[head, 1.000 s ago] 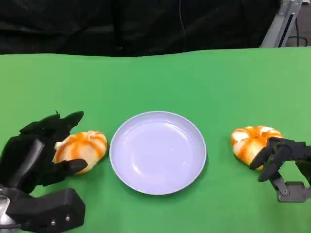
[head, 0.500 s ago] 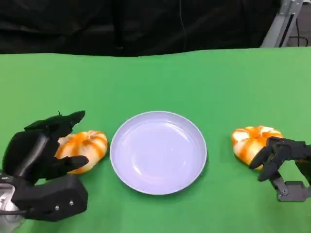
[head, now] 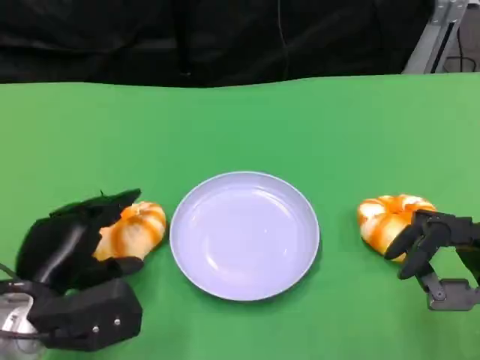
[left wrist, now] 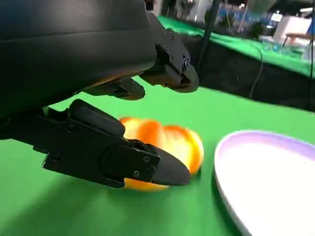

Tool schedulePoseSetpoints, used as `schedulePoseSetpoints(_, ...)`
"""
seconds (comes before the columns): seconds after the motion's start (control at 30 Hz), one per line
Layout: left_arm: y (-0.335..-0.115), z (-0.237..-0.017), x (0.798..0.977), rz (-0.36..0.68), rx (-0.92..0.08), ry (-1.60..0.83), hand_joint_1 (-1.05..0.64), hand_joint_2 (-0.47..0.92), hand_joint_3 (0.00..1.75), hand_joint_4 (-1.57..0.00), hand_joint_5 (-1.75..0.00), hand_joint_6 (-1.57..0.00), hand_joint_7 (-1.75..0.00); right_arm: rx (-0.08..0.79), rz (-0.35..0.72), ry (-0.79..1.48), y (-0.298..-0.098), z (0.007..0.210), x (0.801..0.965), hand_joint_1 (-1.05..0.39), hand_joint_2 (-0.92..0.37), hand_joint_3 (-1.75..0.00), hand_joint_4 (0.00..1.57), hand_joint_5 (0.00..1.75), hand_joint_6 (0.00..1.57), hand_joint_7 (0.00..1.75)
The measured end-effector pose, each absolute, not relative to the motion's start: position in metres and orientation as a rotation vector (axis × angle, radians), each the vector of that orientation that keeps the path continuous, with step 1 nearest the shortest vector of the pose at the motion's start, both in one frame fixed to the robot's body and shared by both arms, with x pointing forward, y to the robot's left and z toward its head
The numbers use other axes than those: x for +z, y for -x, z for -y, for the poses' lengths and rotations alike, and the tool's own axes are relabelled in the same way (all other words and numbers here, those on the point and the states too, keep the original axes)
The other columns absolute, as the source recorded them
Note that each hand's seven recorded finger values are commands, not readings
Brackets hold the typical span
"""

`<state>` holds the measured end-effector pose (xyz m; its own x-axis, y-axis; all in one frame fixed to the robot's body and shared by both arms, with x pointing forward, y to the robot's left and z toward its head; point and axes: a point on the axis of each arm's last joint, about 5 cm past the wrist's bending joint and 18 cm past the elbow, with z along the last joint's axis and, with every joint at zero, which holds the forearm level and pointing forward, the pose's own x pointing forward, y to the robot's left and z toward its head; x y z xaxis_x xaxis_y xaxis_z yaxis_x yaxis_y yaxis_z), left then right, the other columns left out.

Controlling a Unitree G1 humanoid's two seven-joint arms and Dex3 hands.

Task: Grasp the bread from the table and place it into the plate.

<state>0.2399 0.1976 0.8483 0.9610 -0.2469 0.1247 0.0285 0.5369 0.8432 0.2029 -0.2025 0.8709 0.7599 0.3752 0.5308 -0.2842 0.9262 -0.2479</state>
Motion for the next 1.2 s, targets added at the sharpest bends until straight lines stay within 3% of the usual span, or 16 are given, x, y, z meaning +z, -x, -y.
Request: schedulePoseSetpoints(1.2, -0.251, -0.198, 0.838, 0.122, -0.229, -1.031, -0.69, 0.92, 0.15, -0.42, 0.0, -0.45, -0.01, 0.349, 0.62, 0.153, -0.202, 0.202, 0.873, 0.25, -0.52, -1.13, 1.02, 1.22, 1.04, 1.03)
